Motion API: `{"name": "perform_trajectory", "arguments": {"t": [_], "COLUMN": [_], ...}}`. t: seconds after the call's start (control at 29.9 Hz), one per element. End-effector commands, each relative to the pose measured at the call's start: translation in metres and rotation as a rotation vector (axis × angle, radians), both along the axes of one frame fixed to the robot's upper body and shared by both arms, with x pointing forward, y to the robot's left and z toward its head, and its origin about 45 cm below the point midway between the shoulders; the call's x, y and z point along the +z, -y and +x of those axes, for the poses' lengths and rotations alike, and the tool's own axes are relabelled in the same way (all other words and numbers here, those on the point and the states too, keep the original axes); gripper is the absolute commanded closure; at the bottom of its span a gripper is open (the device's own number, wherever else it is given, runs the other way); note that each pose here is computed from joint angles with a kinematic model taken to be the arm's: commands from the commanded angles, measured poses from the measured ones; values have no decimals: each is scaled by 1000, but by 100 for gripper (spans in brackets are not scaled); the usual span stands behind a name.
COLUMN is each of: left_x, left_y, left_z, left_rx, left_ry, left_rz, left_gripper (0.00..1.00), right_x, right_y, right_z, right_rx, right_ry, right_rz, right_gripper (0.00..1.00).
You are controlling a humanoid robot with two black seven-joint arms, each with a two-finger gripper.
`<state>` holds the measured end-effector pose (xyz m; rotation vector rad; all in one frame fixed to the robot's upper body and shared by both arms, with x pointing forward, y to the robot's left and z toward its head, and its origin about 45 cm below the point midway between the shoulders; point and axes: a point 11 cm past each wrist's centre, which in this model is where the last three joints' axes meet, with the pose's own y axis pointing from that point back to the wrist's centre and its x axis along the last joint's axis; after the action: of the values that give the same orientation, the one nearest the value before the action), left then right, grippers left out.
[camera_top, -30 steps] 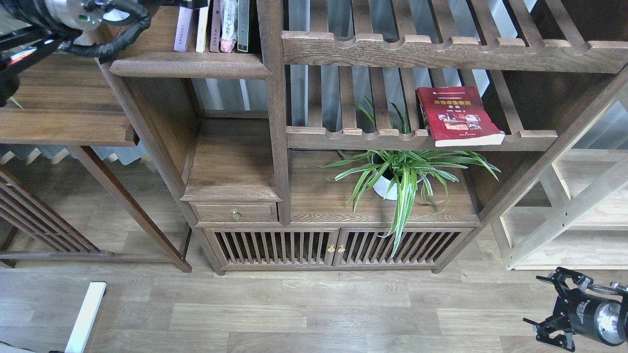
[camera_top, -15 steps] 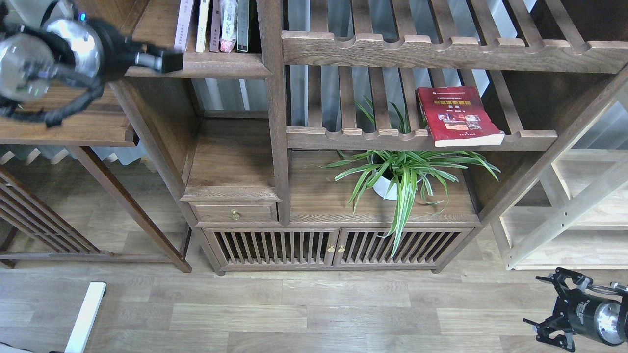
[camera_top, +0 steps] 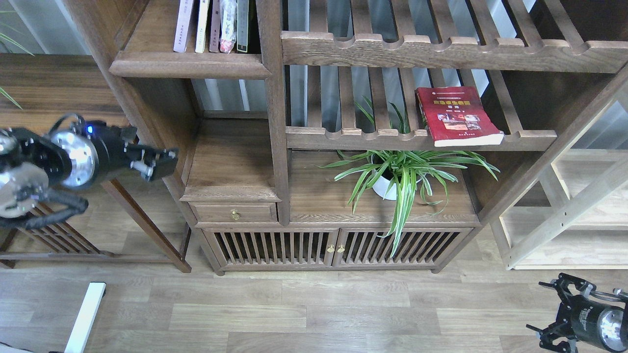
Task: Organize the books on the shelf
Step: 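Withdraw the left gripper from the upper shelf and lower it, then raise the right gripper to the red book on the middle shelf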
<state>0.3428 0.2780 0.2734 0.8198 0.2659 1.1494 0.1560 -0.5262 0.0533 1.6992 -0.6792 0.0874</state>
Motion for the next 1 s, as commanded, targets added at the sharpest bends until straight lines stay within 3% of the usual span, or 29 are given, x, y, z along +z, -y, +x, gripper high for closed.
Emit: {"name": "perform_trajectory", "arguments": {"t": [0.0,0.2,0.57,0.97], "left_x": [-36,-96,-162,-217], "left_y": [-9,-28,-48,-64], "left_z": [-19,-65,-135,-192], "left_rx": [-37,-68,-52,6], "left_ry": [-31,-118,-252,-328], "left_rz": [48,102,110,82], "left_gripper": [13,12,12,12], "right_x": [0,1,13,44], "right_y": [1,0,-8,-25], "right_z": [-2,5,31,90], "right_rx": [-1,9,106,172], "right_ry": [-2,38,200,404], "right_rz": [-2,-17,-83,-104], "right_gripper": [0,0,0,0]}}
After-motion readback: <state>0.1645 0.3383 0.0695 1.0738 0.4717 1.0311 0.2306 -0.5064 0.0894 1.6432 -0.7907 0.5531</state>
